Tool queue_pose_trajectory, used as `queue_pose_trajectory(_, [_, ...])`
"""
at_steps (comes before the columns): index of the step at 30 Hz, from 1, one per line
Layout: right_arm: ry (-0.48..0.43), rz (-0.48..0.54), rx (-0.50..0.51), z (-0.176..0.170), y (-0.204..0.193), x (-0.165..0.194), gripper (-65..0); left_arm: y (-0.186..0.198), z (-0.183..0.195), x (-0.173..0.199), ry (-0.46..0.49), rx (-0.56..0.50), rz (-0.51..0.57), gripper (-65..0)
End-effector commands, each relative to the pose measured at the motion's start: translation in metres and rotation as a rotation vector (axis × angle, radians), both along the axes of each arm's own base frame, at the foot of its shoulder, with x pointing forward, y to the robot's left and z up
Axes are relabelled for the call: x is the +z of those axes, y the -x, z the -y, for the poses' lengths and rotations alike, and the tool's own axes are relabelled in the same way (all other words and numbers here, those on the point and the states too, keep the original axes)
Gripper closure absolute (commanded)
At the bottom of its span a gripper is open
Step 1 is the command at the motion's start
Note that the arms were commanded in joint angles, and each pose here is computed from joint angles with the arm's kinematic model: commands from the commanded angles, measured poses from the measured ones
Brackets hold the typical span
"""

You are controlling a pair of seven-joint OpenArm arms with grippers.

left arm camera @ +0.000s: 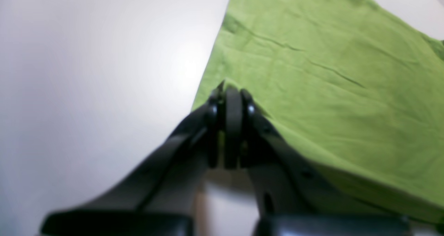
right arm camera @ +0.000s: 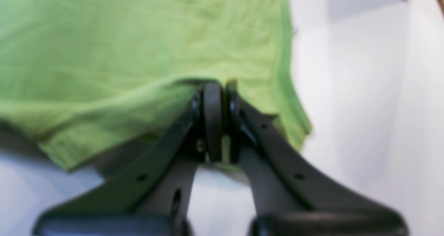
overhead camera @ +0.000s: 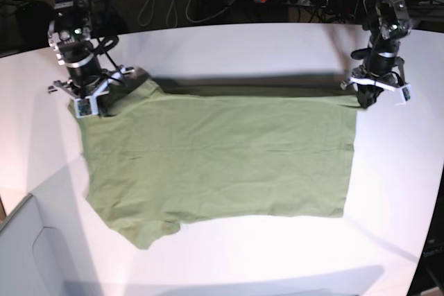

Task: Fold the T-shirt properly
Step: 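Pull the held shoulder edge toward the hem, folding it over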

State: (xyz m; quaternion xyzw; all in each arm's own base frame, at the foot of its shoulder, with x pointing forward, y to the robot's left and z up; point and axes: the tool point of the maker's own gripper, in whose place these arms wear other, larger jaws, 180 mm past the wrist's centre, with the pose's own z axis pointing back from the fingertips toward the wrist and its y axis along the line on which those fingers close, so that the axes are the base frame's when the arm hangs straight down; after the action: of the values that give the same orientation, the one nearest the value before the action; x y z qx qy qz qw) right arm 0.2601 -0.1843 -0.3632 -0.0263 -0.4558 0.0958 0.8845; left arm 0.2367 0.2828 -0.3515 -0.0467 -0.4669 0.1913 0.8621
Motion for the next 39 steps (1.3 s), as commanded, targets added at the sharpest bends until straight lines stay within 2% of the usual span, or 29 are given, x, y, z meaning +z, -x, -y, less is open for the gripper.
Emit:
queue_pose_trajectory(1, [0.011,0.055,0.013,0.002,-0.012,0.013,-0.1,-0.010,-0.005,0.011,-0.016,0.003,0.045,0.0])
queue_pose_trajectory(13, [-0.005,0.050,0.039,-0.010,-0.047,0.000,-0.1,-0.028,-0.018,-0.010,0.029,0.053,0.027,0.0])
queue_pose_trajectory(20, [-0.010,0.100,0.063,-0.019,-0.069,0.015,-0.1,-0.036,-0.019,-0.017,0.048,0.062,0.020,0.0])
queue_pose_trajectory(26, [-0.007,0.062,0.044,-0.012,-0.074,-0.001,-0.1,-0.040,-0.016,-0.022,0.058,0.056,0.013,0.0])
queue_pose_trajectory(39, [-0.009,0.067,0.054,-0.014,-0.076,0.002,-0.1,-0.049,-0.016,-0.015,0.061,0.056,0.037,0.0])
